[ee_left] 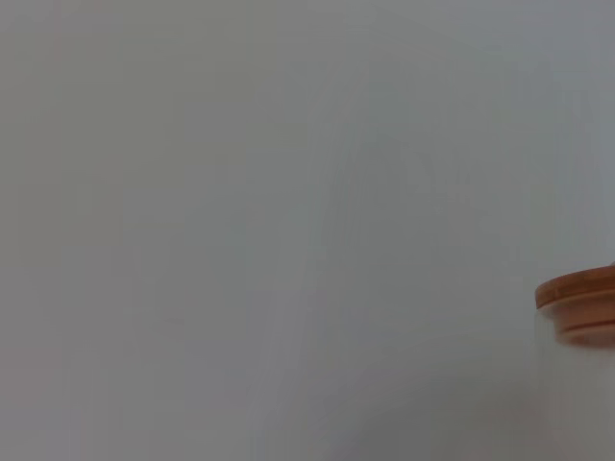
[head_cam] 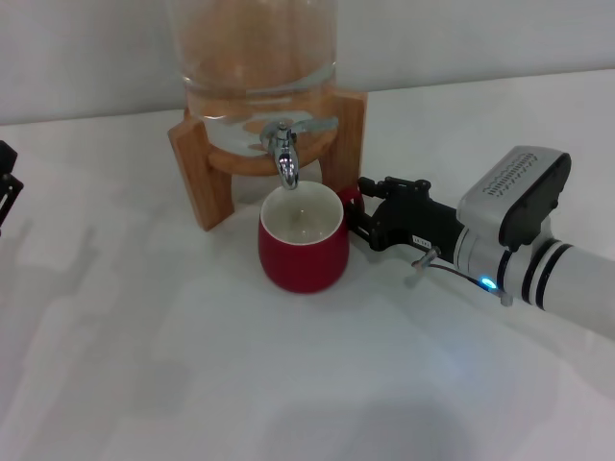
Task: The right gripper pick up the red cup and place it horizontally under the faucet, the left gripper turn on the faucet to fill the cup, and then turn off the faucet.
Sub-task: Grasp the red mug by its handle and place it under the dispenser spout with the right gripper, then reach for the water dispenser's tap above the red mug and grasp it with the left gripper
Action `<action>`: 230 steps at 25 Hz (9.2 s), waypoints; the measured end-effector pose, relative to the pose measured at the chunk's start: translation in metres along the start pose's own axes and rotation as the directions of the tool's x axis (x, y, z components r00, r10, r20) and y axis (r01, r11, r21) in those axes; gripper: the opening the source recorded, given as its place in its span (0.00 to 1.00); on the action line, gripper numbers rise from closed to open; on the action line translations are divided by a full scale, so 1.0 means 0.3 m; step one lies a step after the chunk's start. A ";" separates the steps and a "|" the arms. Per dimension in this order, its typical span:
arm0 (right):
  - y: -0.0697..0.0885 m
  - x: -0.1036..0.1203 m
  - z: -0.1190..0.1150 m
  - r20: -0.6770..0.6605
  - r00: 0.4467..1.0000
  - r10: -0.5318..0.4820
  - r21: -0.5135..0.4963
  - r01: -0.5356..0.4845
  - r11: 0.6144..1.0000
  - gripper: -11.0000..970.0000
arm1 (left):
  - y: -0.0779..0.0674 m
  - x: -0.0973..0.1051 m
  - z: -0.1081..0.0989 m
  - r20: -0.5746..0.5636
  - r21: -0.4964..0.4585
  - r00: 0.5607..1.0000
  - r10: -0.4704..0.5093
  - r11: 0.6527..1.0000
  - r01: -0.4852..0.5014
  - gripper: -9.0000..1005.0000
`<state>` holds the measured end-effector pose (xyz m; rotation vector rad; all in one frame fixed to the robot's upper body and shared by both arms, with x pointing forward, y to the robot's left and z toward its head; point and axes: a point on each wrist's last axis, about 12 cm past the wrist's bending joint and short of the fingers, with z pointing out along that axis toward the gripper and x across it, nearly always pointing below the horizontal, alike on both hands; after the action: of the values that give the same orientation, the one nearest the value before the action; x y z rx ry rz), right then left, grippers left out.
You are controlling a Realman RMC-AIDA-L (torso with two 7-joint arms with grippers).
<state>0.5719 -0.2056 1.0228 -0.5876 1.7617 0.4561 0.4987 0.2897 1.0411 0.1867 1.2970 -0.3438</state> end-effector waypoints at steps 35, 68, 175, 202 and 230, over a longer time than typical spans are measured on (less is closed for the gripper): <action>0.015 0.062 -0.081 0.011 0.999 0.033 -0.008 -0.033 0.999 0.42 | 0.003 -0.001 -0.005 0.000 -0.002 1.000 0.002 1.000 -0.002 0.88; 0.005 0.116 -0.178 0.042 0.997 0.061 0.015 -0.062 0.998 0.42 | 0.006 0.001 -0.010 -0.005 -0.005 1.000 0.002 1.000 -0.002 0.88; -0.310 0.082 -0.439 0.386 0.921 0.055 0.581 -0.289 0.761 0.87 | 0.161 -0.013 0.176 -0.248 -0.129 0.968 -0.034 0.992 0.002 0.88; -0.322 0.075 -0.428 0.372 0.927 0.052 0.581 -0.275 0.766 0.87 | 0.055 -0.195 0.203 -0.698 -0.016 0.711 -0.083 0.995 0.101 0.88; -0.328 0.067 -0.405 0.366 0.928 0.074 0.570 -0.287 0.770 0.87 | -0.172 -0.415 0.275 -0.840 0.335 0.368 0.400 0.914 -0.230 0.88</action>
<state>0.5333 -0.3580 1.0344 0.1326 1.5272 0.0732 0.5271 0.2326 1.1856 0.8627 2.2731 0.0401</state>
